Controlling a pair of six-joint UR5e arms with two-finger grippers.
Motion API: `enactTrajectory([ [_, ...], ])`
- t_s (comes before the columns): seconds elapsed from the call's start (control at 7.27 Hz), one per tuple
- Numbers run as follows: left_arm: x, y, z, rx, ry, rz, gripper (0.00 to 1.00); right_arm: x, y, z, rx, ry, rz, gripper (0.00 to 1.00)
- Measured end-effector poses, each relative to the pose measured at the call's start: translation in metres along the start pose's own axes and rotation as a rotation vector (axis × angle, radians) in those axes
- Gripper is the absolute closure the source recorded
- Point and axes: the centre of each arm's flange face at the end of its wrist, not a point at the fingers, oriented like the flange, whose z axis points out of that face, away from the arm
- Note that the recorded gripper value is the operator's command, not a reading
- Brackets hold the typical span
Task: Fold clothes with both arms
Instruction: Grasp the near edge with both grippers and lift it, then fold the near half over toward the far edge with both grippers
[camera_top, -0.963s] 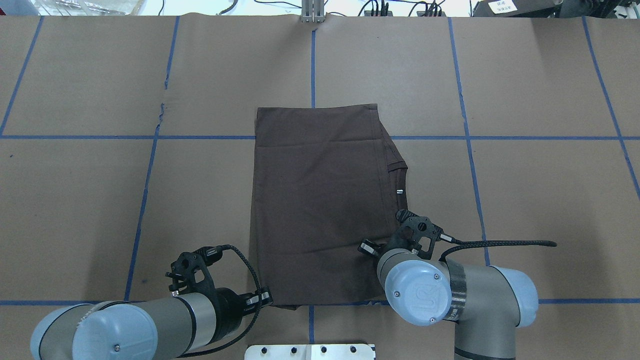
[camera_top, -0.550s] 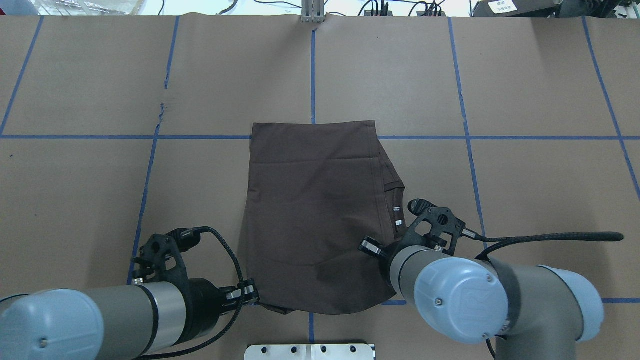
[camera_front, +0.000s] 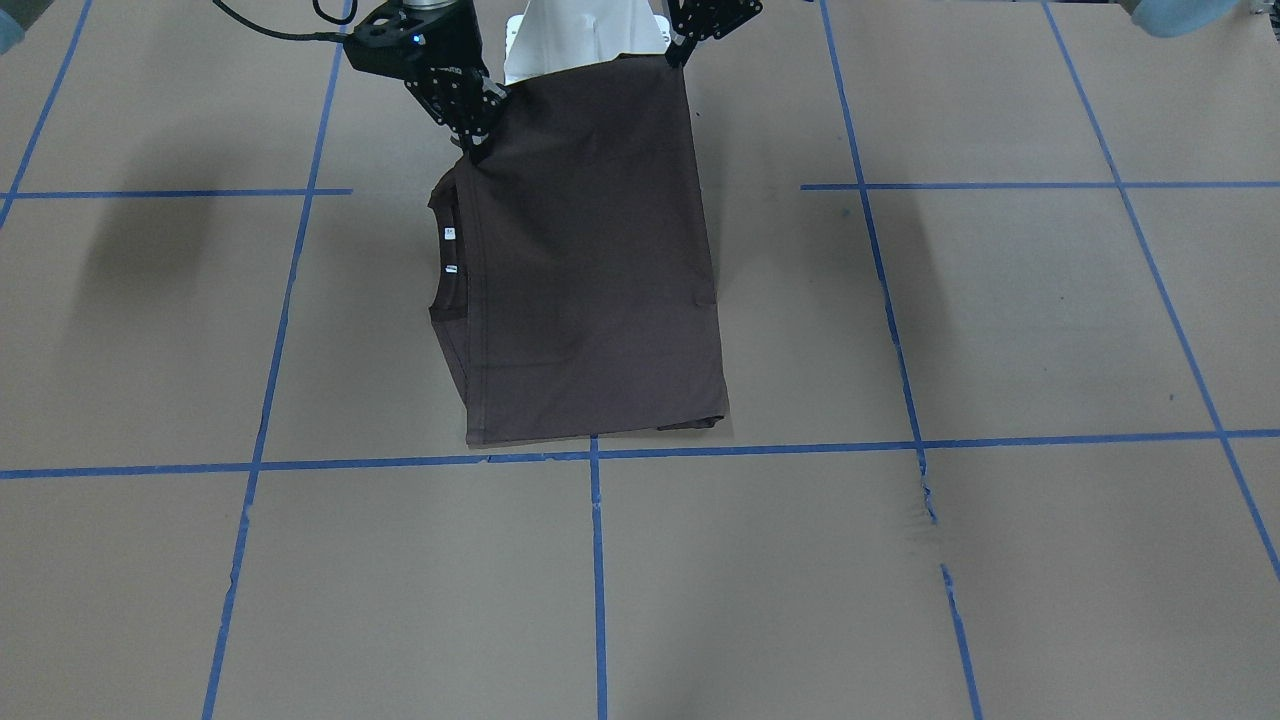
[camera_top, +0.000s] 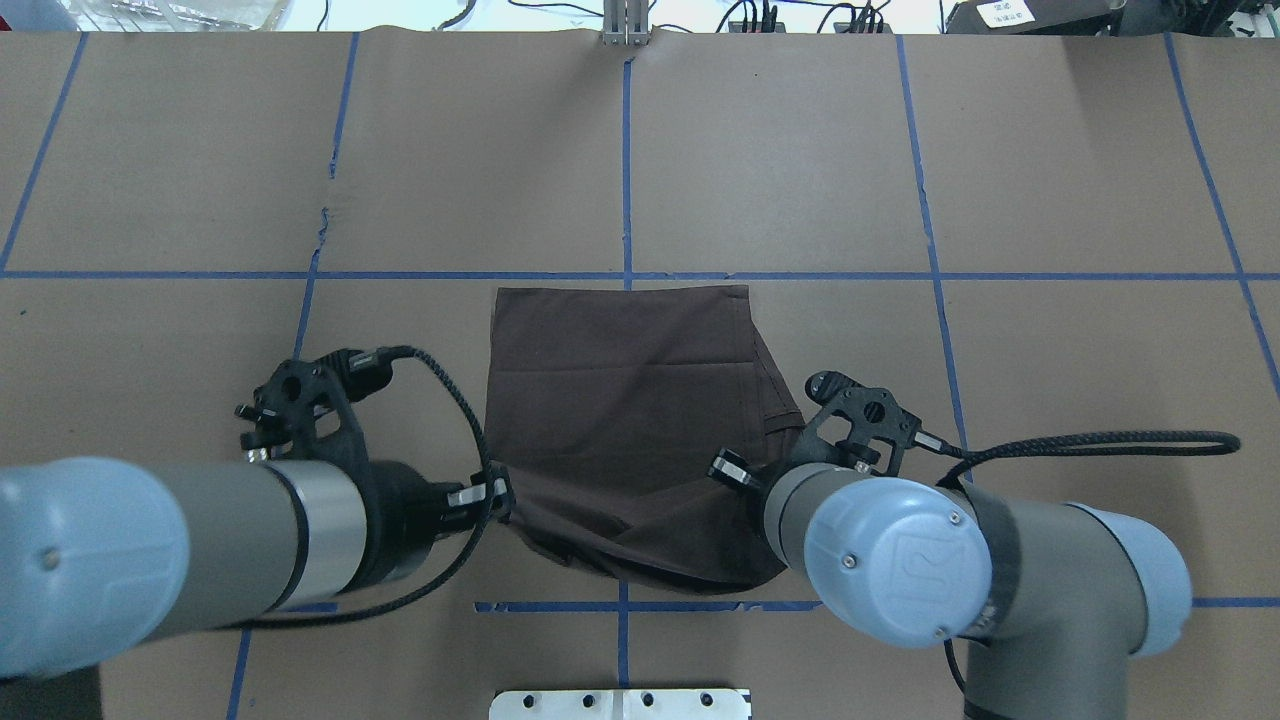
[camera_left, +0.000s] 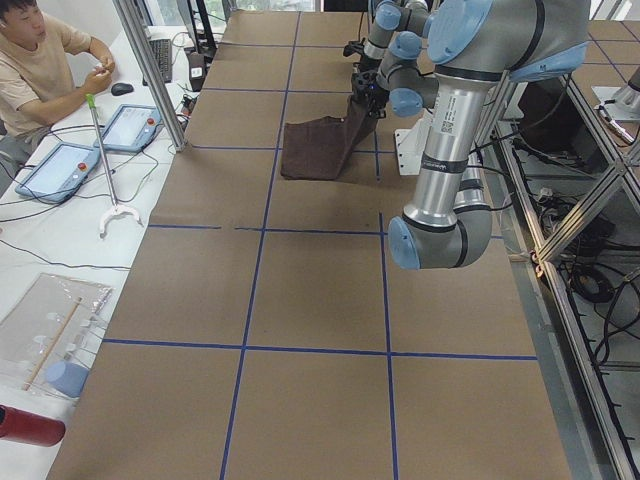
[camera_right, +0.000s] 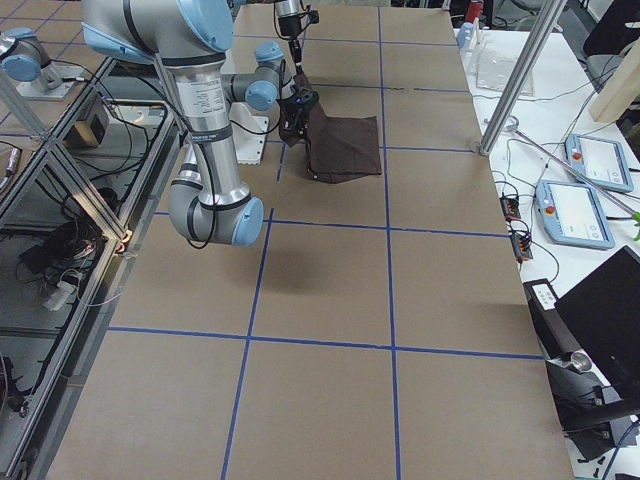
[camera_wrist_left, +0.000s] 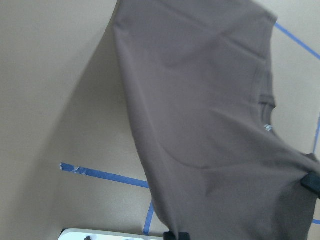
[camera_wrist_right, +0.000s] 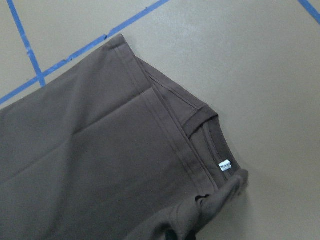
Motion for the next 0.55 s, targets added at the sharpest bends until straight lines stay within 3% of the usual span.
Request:
enactTrajectory([
  [0.28, 0.014, -0.07, 0.046, 0.084, -0.071, 0.053, 1.0, -0.03, -0.037, 0.035, 0.054, 0.027, 0.011, 1.0],
  [0.55, 0.016, -0.121, 0.087, 0.141, -0.093, 0.062, 1.0, -0.054, -0.07, 0.067, 0.081, 0.044, 0.029, 1.0],
])
